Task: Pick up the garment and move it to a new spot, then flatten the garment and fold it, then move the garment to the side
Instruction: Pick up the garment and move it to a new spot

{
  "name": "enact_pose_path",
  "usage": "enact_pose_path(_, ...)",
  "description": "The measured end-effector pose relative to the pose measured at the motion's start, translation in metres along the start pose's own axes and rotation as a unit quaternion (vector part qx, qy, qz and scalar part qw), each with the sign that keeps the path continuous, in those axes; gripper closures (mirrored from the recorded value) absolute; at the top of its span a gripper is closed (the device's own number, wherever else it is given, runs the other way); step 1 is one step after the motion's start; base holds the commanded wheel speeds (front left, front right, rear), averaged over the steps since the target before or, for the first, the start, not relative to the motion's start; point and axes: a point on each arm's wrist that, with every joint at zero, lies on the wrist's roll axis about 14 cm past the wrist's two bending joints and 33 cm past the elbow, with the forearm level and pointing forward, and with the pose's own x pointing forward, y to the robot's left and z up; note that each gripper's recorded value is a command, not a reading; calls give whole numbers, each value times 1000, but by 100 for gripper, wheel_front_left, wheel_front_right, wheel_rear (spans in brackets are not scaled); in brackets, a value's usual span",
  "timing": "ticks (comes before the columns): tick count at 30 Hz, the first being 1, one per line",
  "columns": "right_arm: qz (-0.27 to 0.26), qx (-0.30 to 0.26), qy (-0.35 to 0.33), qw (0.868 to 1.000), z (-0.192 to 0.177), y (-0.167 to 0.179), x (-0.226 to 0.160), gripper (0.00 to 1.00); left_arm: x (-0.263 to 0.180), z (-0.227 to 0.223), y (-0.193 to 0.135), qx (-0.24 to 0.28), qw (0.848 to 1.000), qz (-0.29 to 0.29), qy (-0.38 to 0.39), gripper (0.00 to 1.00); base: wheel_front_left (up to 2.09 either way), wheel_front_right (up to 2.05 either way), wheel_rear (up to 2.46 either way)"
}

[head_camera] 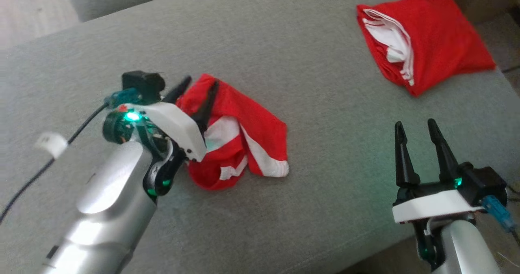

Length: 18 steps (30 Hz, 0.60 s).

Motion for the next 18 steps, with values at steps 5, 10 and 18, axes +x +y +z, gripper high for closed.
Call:
enact_pose_path(5,13,-12,-9,1000,4,6,7,0,-30,46,19,40,987,58,-146,0,0,0,0)
enact_pose_path(10,36,-29,-14,999,6,20,13,0,-100,26,55,17,960,163,-227,0,0,0,0)
enact_pose_path(18,67,-35,-22,997,8,39,24,0,-191,-38,89,23,922,311,-231,0,0,0,0)
